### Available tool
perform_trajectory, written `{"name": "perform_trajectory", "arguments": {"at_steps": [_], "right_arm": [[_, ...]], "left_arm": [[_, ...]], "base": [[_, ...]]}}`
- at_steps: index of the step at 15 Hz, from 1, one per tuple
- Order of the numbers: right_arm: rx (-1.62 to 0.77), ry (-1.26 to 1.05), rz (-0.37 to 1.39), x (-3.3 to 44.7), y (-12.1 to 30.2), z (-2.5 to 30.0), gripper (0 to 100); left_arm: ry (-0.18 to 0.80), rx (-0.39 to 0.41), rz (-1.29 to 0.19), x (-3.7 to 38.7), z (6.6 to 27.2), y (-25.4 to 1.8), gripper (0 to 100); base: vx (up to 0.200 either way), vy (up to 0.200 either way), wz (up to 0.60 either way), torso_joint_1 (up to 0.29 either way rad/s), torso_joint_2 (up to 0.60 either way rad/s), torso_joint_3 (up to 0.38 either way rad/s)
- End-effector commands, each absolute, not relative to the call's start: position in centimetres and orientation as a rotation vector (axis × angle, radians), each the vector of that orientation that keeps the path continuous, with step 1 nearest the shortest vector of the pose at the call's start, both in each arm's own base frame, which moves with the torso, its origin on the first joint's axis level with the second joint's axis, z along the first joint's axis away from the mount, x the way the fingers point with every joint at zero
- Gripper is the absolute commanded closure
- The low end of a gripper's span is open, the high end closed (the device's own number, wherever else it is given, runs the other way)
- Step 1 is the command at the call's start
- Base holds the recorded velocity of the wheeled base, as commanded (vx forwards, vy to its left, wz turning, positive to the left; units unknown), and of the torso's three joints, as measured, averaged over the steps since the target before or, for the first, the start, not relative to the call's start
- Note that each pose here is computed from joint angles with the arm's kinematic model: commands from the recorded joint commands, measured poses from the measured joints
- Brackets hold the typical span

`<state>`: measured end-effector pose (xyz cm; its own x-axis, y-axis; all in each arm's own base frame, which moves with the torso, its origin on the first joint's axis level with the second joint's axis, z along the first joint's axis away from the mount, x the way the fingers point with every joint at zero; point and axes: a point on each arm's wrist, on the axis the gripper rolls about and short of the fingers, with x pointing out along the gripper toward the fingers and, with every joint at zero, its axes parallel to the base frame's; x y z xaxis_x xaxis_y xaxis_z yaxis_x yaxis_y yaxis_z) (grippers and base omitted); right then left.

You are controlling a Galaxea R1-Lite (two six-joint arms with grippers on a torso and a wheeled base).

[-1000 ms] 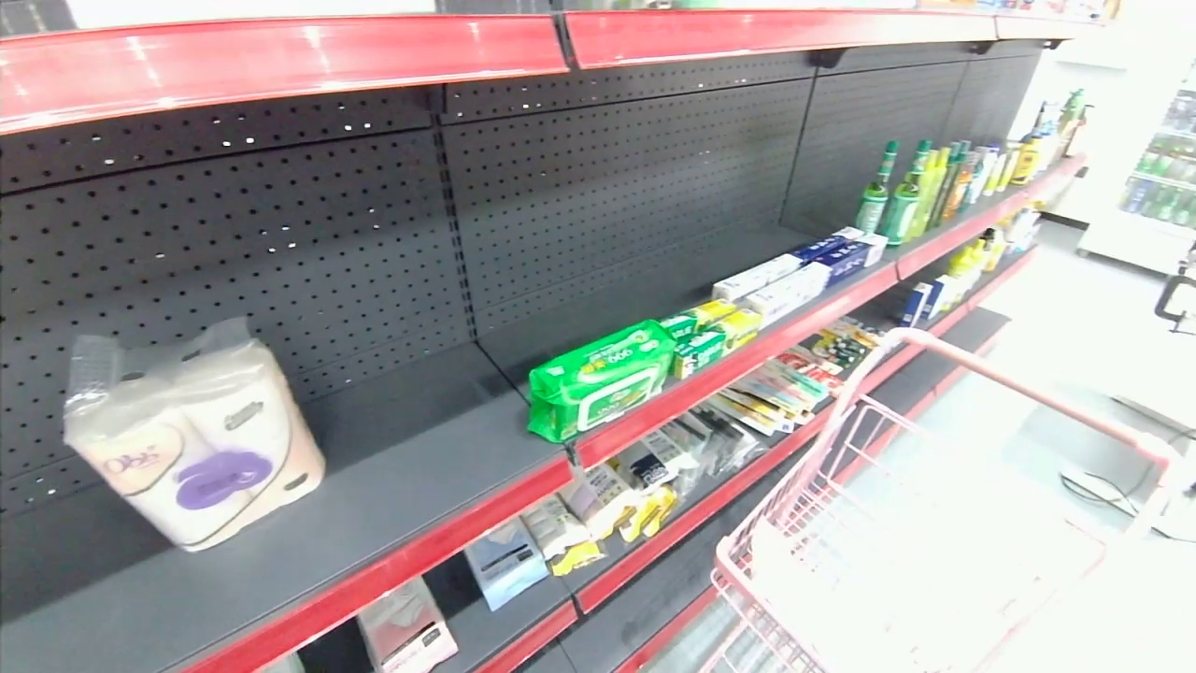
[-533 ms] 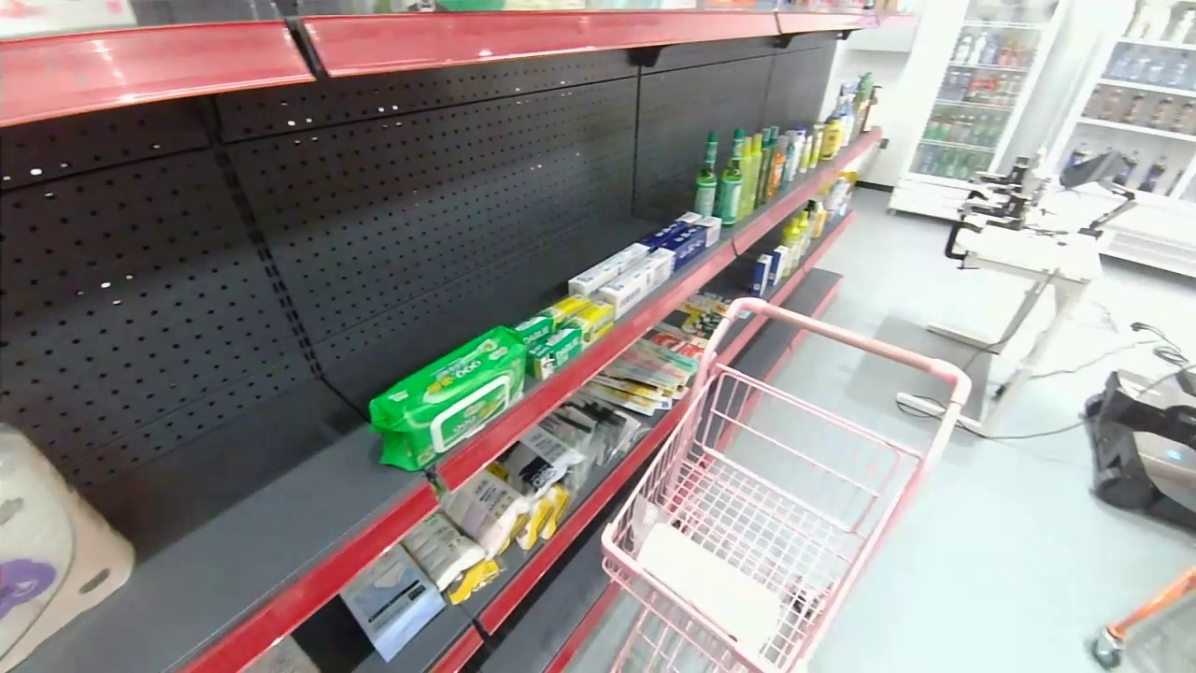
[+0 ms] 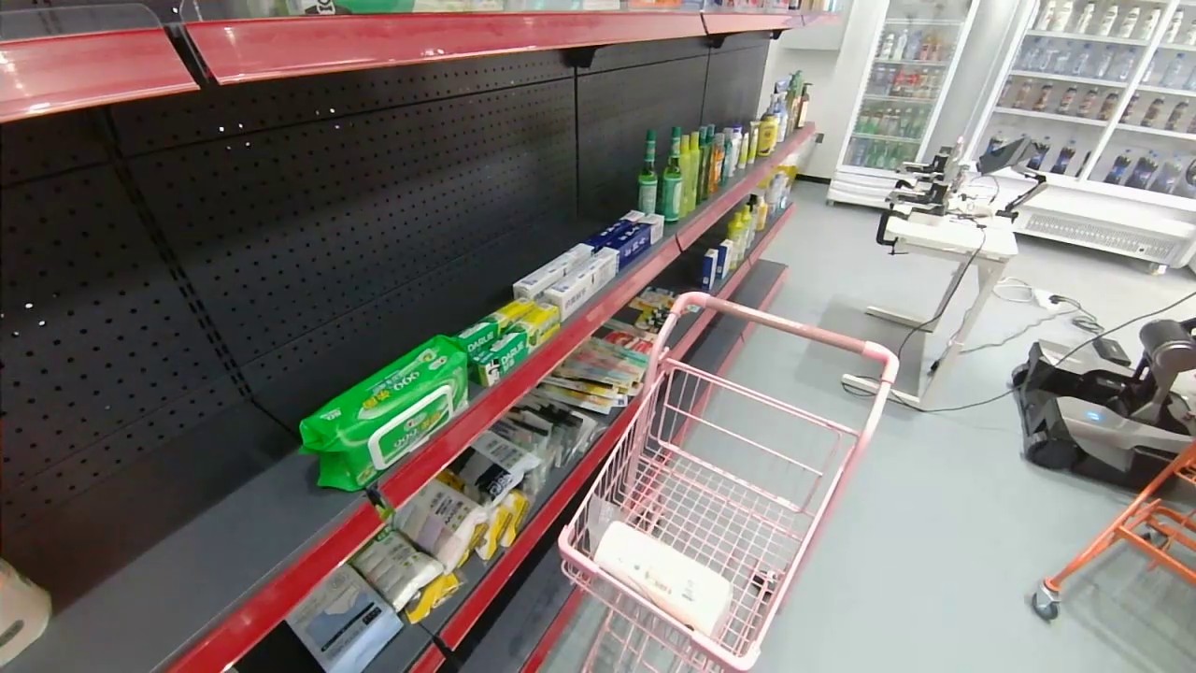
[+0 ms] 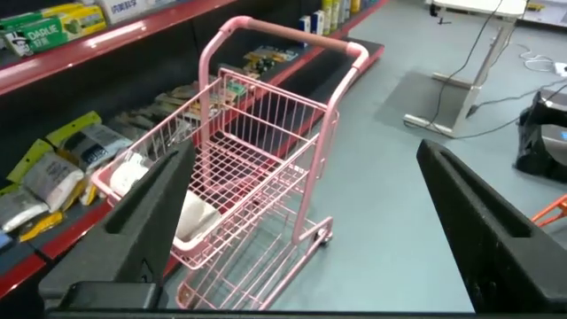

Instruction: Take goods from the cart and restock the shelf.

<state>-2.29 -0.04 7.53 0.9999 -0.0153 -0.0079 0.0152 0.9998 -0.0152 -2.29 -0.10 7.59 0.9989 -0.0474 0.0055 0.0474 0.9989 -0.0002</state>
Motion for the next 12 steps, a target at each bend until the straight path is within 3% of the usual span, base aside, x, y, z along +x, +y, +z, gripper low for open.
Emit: {"name": "perform_trajectory", "arguments": {"at_steps": [1, 3, 4, 6, 7, 9, 12], "right_arm": [[-0.012, 0.005, -0.015, -2.3, 0.0, 7.6, 0], [-0.026, -0.034, 0.000, -2.5, 0.0, 9.4, 0], [0.003, -0.003, 0.023, -1.1, 0.1, 15.6, 0], [0.132, -0.021, 0.038, 2.5, 0.1, 23.7, 0], [0.071, 0.093, 0.029, 6.5, 0.1, 24.7, 0], [-0.067, 0.278, 0.031, 10.9, 0.1, 22.9, 0], [-0.079, 0.612, 0.174, 20.9, 1.5, 18.4, 0]], "left_arm": [[-0.005, 0.000, -0.048, -2.3, 7.6, -0.1, 0], [-0.005, 0.000, -0.048, -2.3, 7.6, -0.1, 0], [-0.005, 0.000, -0.046, -2.3, 7.6, -0.1, 0], [-0.006, 0.000, -0.048, -2.3, 7.6, -0.1, 0], [-0.006, 0.000, -0.048, -2.3, 7.6, -0.1, 0], [-0.005, -0.001, -0.048, -2.3, 7.6, -0.1, 0], [-0.005, 0.000, -0.048, -2.3, 7.6, -0.1, 0]], "base": [[0.000, 0.000, 0.00, 0.000, 0.00, 0.000], [0.000, 0.000, 0.00, 0.000, 0.00, 0.000], [0.000, 0.000, 0.00, 0.000, 0.00, 0.000], [0.000, 0.000, 0.00, 0.000, 0.00, 0.000], [0.000, 0.000, 0.00, 0.000, 0.00, 0.000], [0.000, 0.000, 0.00, 0.000, 0.00, 0.000], [0.000, 0.000, 0.00, 0.000, 0.00, 0.000]]}}
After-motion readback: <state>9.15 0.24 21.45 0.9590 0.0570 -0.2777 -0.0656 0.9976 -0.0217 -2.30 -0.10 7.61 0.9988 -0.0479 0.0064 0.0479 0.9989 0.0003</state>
